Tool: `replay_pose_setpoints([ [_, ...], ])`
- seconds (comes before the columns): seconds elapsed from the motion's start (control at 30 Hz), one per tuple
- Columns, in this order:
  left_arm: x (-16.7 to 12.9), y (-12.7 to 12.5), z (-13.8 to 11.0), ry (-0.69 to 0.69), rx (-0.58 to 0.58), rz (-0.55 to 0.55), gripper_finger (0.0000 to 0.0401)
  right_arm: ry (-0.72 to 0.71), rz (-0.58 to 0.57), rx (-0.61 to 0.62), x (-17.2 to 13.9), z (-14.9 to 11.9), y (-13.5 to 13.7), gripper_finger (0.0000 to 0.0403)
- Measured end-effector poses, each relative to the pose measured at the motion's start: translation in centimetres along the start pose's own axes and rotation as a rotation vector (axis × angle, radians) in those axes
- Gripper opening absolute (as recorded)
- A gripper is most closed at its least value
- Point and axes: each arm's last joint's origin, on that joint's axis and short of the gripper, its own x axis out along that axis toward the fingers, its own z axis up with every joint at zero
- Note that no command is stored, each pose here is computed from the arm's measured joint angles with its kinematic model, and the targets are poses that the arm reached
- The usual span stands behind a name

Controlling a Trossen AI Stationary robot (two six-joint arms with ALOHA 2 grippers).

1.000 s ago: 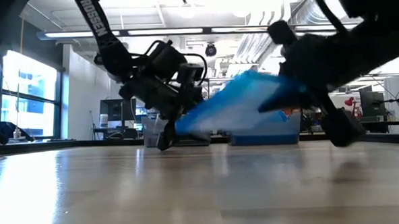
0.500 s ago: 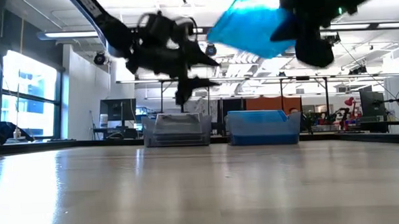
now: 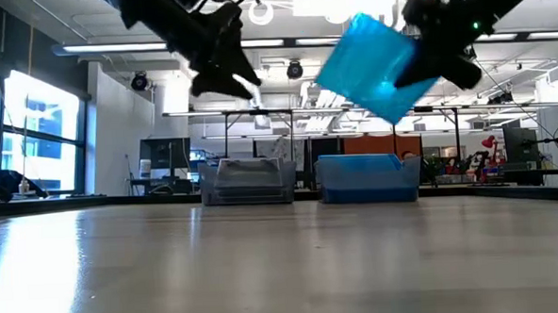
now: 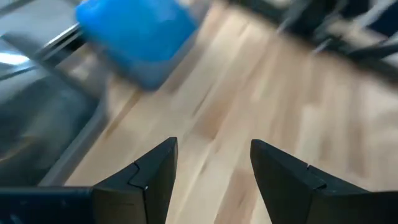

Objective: Pick & place jewel cases by type
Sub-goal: Put the blue cd case into the right black bin

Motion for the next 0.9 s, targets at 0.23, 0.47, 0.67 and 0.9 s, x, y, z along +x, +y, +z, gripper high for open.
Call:
replay_pose_setpoints([
  [0.23, -0.7, -2.6, -2.4, 0.091, -0.024, 0.193, 0.0202, 0.089, 0.141, 0.089, 2.9, -1.6, -3.0, 0.0013],
  [0.47, -0.9, -4.2, -3.1, 0.098, -0.059, 0.178, 0.0202, 0.21, 0.354, 0.152, 6.4, -0.8, -7.2, 0.0013],
  [0.67, -1.0, -4.7, -3.3, 0.104, -0.068, 0.166, 0.0202, 0.455, 0.541, 0.126, 10.6, 0.0, -9.2, 0.0013],
  [0.9, -1.1, -4.6, -3.5, 0.122, -0.056, 0.179, 0.0202, 0.601, 0.607, 0.126, 15.4, 0.7, -10.2, 0.0016],
])
